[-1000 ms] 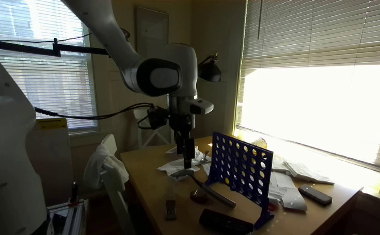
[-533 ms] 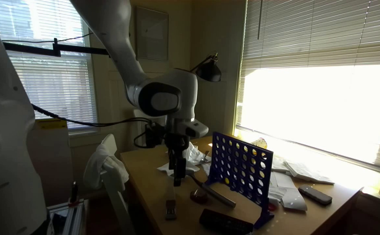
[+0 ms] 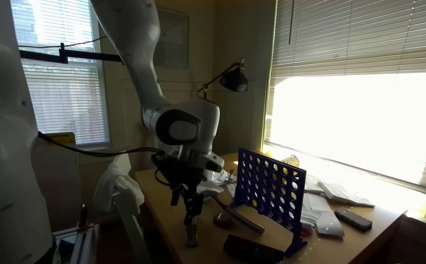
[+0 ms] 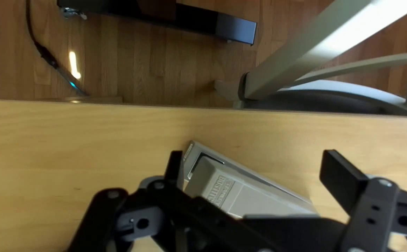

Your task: Push down on the stapler

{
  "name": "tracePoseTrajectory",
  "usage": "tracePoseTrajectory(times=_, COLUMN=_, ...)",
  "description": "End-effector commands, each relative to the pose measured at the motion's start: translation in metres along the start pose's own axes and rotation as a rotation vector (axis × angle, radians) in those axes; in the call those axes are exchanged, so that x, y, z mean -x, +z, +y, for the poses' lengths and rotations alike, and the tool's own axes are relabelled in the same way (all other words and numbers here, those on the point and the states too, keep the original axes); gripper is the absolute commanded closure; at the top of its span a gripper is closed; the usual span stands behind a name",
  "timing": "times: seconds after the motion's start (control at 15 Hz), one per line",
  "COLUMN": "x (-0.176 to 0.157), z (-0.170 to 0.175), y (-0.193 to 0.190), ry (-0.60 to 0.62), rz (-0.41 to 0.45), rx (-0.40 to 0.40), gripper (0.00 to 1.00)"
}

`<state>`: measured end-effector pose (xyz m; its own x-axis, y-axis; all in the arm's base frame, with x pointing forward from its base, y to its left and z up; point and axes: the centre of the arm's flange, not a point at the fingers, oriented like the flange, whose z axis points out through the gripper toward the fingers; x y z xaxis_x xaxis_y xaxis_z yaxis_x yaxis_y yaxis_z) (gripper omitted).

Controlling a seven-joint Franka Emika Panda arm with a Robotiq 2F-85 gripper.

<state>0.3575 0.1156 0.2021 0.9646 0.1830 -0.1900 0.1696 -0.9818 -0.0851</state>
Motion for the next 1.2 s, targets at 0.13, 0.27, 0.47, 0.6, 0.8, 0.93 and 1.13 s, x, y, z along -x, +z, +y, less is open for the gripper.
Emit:
tracePoseTrajectory(times=0.13, x=-0.011, z=-0.003, y=0.009, ry=-0.15, rz=0.003, rx=0.089, gripper=0.41)
tracePoseTrajectory(times=0.27, x=-0.012, z=-0.004, y=0.005, ry=-0.175, rz=0.037, rx=0.101, gripper=0.55)
tracePoseTrajectory(times=0.47, x=-0.014, z=-0.006, y=-0.001, ry=-0.194, rz=0.082, rx=0.105, gripper=0.76)
tracePoseTrajectory(times=0.6, x=-0.015, z=-0.003, y=0.001, ry=-0.208, rz=0.094, rx=0.115, gripper=0.9)
tracePoseTrajectory(times=0.8, x=-0.017, z=-0.002, y=0.003, ry=-0.217, rz=0.108, rx=0.113, gripper=1.0)
tracePoseTrajectory(times=0.93, x=-0.018, z=0.0, y=0.006, ry=-0.222, rz=0.105, rx=0.114, gripper=1.0)
tracePoseTrajectory(times=1.13, x=-0.019, z=0.004, y=0.011, ry=-0.221, rz=0.091, rx=0.115, gripper=1.0)
